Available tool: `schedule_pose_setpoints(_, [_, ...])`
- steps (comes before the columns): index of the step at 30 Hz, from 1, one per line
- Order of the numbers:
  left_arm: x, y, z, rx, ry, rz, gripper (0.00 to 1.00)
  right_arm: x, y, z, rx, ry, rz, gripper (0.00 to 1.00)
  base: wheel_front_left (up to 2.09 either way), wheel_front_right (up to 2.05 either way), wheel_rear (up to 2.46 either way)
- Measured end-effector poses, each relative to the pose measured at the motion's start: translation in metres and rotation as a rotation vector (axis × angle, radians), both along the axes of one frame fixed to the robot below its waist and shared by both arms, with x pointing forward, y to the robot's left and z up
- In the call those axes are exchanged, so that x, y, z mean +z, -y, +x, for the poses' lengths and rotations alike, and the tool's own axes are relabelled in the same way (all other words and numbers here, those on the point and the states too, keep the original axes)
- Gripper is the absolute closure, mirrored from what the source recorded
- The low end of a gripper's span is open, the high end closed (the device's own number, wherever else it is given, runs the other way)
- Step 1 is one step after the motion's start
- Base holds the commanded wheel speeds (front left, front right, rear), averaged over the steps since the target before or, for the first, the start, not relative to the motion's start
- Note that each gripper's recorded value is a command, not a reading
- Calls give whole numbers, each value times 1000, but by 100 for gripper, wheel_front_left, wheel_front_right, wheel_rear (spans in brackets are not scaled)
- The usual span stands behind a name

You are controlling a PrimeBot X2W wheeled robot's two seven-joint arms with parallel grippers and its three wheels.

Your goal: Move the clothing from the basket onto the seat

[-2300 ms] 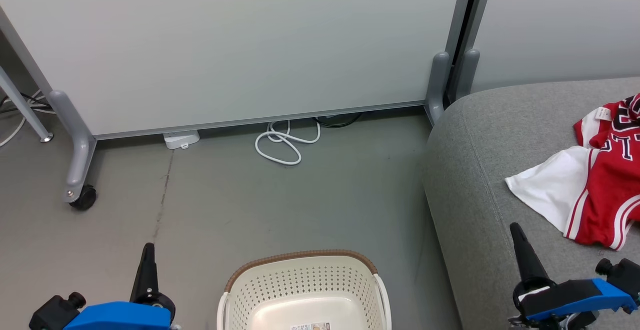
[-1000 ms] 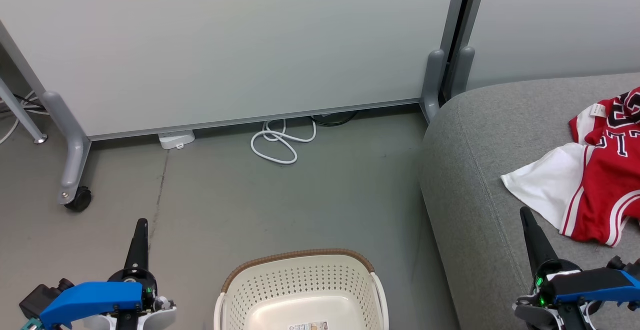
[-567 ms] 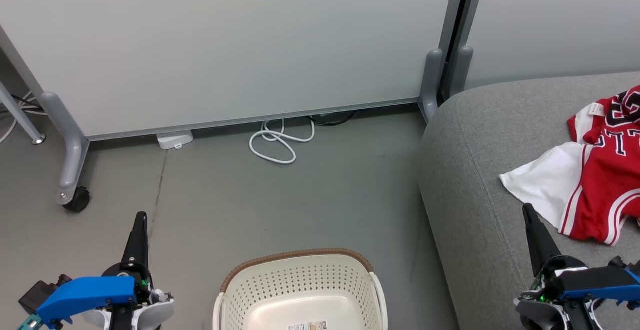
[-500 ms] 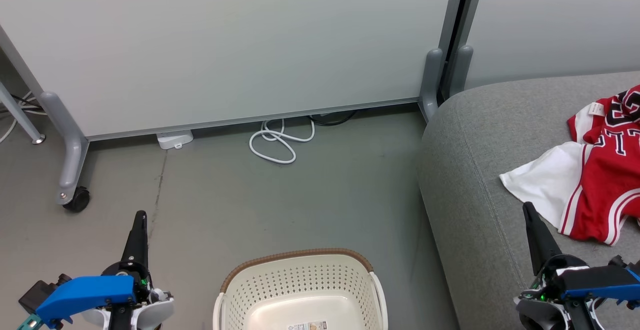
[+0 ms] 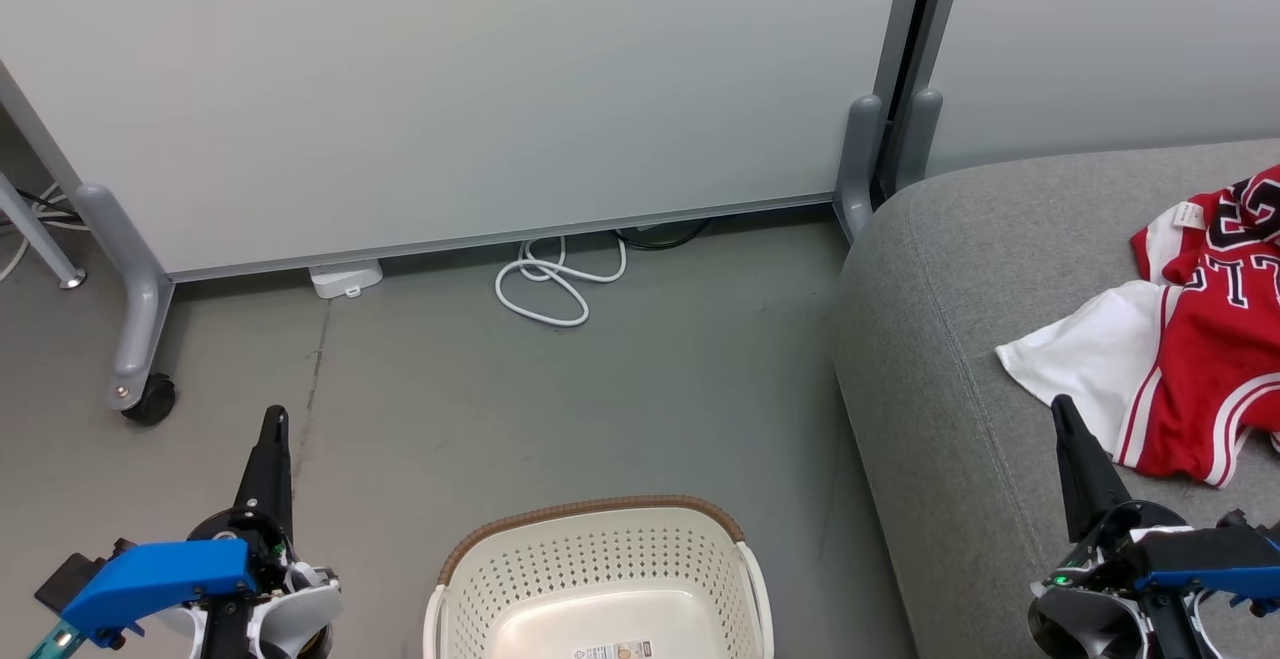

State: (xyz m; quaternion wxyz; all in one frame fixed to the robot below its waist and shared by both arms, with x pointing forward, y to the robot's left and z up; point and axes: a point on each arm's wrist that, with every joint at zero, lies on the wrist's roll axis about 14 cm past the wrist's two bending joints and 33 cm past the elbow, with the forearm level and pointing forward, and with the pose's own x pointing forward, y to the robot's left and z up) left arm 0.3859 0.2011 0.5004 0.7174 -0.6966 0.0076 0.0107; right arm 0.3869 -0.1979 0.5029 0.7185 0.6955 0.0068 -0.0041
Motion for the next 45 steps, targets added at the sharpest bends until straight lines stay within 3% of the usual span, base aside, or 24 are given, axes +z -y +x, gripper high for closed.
schedule_pose_setpoints(45, [3,1,2,-3,11,-32,100,2,1,1,-4,7,38,100,0,0,0])
